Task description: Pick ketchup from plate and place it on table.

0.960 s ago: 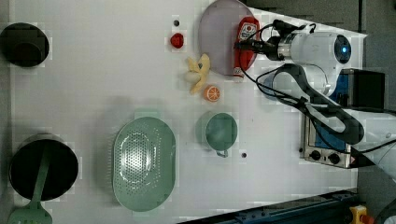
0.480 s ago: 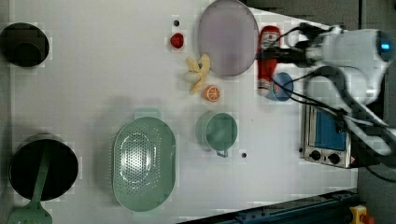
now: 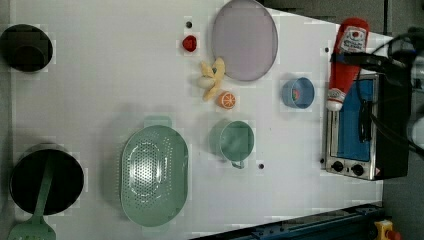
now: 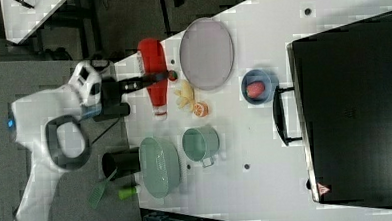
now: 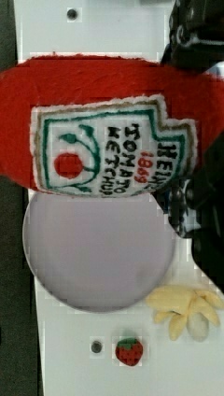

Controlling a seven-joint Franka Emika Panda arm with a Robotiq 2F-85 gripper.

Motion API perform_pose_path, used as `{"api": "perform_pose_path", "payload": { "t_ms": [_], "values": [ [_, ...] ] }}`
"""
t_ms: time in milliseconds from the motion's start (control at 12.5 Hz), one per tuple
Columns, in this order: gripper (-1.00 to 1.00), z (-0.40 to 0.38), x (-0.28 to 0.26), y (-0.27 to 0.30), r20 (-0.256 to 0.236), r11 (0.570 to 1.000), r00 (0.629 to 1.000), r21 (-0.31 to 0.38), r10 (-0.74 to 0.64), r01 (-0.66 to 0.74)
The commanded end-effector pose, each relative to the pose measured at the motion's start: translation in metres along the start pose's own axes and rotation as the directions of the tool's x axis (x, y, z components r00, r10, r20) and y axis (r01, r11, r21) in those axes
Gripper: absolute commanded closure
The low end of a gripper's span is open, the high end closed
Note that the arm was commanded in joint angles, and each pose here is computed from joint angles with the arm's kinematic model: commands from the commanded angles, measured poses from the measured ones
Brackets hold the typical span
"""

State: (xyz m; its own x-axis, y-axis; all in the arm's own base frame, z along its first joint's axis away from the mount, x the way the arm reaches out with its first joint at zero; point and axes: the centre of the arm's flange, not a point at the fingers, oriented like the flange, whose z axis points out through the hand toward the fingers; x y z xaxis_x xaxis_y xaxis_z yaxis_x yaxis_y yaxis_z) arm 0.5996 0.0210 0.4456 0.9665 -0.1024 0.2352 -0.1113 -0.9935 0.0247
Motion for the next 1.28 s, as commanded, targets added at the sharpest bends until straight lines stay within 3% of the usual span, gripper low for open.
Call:
{"api": "perform_pose_path", "payload": {
  "t_ms": [80,480,880,960,1120,1200,1280],
  "values": [
    [-0.23,0.062,-0.05,0.027,0.177,0.999,0.983,-0.034,0.044,-0.038],
    [-0.23,0.112,-0.101,0.055,0.306,0.97,0.921,-0.072,0.243,-0.232],
    [-0.23,0.168,-0.115,0.059,0.325,0.967,0.911,-0.077,0.254,-0.243],
    [-0.31,0.178,-0.117,0.059,0.326,0.967,0.91,-0.076,0.255,-0.243],
    [-0.74,0.197,-0.125,0.058,0.337,0.967,0.907,-0.077,0.254,-0.242],
    [-0.96,0.201,-0.125,0.058,0.325,0.967,0.911,-0.073,0.255,-0.244],
    [-1.0,0.197,-0.12,0.057,0.293,0.967,0.922,-0.062,0.254,-0.246]
  ]
}}
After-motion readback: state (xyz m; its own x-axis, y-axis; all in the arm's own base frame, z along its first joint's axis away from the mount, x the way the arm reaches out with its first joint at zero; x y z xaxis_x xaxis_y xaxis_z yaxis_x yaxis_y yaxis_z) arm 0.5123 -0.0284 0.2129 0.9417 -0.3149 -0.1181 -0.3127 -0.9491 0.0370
